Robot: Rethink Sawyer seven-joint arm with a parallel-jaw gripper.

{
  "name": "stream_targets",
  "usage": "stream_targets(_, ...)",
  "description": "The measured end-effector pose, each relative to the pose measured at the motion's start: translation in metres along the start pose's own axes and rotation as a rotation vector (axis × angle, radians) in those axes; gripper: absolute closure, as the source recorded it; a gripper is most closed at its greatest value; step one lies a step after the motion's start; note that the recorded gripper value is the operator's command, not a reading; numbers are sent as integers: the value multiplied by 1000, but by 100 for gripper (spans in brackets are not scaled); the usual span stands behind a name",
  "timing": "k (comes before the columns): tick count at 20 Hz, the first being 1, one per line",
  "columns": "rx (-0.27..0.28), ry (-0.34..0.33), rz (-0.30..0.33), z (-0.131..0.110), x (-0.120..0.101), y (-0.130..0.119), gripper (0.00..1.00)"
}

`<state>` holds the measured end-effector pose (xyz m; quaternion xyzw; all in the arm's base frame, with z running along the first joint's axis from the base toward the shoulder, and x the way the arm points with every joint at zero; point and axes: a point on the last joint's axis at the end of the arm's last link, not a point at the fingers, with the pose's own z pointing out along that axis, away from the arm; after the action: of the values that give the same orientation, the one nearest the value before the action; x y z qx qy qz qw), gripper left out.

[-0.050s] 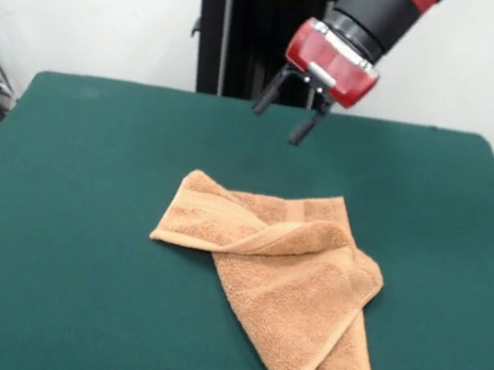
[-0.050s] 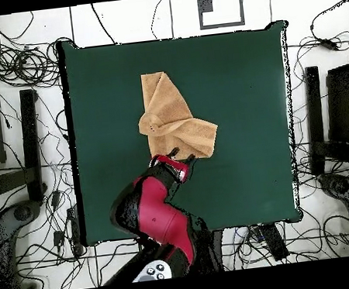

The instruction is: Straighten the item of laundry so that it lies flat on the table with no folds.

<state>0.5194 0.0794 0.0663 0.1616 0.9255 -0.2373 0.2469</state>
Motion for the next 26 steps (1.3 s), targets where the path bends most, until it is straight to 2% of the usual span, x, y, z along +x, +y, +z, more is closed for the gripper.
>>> stream_targets(2,2,21,40,3,-6,-9,0)
stream_targets(6,15,115,187,11,-13,-29,0)
stream_targets(9,20,207,333,13,-13,-38,0)
stream_targets(10,20,223,358,13,-12,-38,0)
stream_targets(12,20,281,453,9,-9,-35,0)
stream_targets(14,18,305,495,5,-8,-31,0)
stream_targets(15,16,335,540,0,-5,-24,0)
stream_targets(20,17,409,643,-15,6,-4,0)
stream_targets(23,23,459,736,-24,13,9,0)
stream_targets(26,30,476,803,-26,14,14,0)
